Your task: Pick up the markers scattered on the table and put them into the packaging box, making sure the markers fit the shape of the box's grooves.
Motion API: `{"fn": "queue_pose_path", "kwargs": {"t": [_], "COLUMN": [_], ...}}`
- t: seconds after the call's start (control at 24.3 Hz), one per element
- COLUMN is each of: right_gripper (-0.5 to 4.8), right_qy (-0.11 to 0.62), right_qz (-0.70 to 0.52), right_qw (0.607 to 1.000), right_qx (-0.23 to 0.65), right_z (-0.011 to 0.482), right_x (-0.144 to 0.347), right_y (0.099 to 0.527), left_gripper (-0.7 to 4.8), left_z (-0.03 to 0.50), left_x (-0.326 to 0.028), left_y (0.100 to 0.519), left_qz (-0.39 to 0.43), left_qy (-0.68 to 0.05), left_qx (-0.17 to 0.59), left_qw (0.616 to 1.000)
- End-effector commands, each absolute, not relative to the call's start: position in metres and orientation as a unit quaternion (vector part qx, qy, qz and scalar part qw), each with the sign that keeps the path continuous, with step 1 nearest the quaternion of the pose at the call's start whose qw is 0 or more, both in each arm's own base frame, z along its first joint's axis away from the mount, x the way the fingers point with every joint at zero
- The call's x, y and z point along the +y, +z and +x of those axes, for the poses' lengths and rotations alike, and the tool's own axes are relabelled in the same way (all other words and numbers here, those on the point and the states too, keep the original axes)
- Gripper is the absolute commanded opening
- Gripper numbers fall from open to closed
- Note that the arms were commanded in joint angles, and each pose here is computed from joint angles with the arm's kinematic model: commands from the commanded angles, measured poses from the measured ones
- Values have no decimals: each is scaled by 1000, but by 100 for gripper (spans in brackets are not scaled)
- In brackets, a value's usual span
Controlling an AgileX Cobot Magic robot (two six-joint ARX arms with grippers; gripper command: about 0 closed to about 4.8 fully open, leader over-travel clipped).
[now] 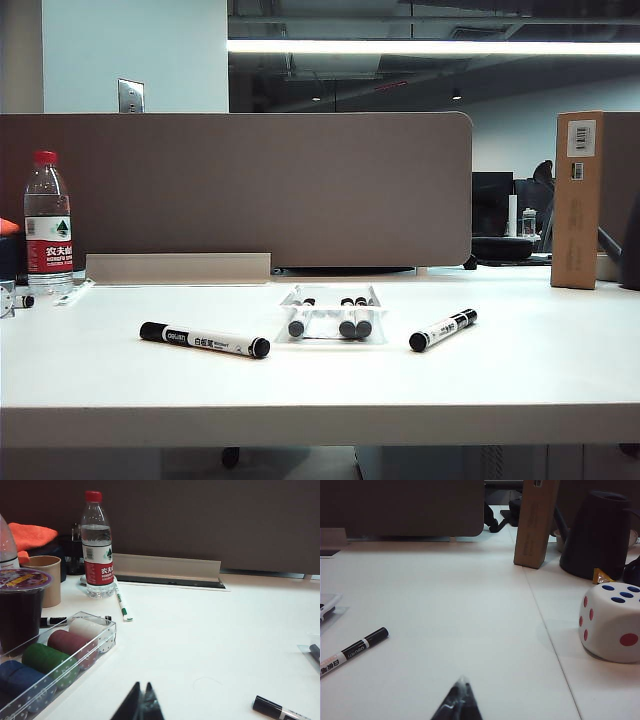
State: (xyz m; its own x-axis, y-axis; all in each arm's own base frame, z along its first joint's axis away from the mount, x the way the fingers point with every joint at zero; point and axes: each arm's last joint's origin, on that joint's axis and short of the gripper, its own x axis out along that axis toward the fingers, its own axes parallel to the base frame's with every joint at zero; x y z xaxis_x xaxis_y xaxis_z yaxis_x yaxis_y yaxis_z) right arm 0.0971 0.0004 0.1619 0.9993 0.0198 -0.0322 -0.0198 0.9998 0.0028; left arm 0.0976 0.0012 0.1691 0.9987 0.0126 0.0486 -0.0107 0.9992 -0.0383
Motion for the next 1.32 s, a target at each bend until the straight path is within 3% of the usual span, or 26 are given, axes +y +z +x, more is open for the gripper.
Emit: {"fn": "queue_pose_path", "kwargs": {"t": [0.04,0.29,0.41,0.49,0.62,0.74,0.86,0.95,1.07,1.19,1.28,1.32], "right_gripper": [-5,-5,-5,-5,-5,-5,-5,-5,-5,-5,56,73], "right_qy": [9,9,14,33,29,6,-7,4,37,89,150,153], "right_qz": [2,18,95,200,310,395,395,358,324,327,342,343], "right_qw": [1000,1000,994,972,937,899,900,925,945,931,890,880], "right_qx": [11,-1,-54,-118,-159,-191,-181,-126,-9,132,261,290], "right_z": [97,97,97,94,89,83,87,103,149,205,260,271], "right_x": [0,0,0,0,-1,-4,-5,-3,2,7,20,25], "right_y": [162,164,174,188,206,232,254,265,275,273,268,266], "left_gripper": [-5,-5,-5,-6,-6,-6,-6,-6,-6,0,133,154], "left_z": [97,97,96,95,90,86,95,115,164,199,225,230], "left_x": [1,1,0,0,-1,-4,-4,-4,-10,-17,-21,-24], "left_y": [172,175,180,188,204,225,245,252,260,261,258,257], "left_qz": [-17,-29,-101,-210,-285,-320,-324,-334,-343,-335,-319,-320], "left_qy": [4,0,-17,-34,-82,-128,-111,-83,-163,-186,-203,-215], "left_qx": [-34,-48,-73,-112,-151,-133,-85,8,128,188,223,234], "left_qw": [999,998,992,971,943,929,936,939,916,904,899,893]}}
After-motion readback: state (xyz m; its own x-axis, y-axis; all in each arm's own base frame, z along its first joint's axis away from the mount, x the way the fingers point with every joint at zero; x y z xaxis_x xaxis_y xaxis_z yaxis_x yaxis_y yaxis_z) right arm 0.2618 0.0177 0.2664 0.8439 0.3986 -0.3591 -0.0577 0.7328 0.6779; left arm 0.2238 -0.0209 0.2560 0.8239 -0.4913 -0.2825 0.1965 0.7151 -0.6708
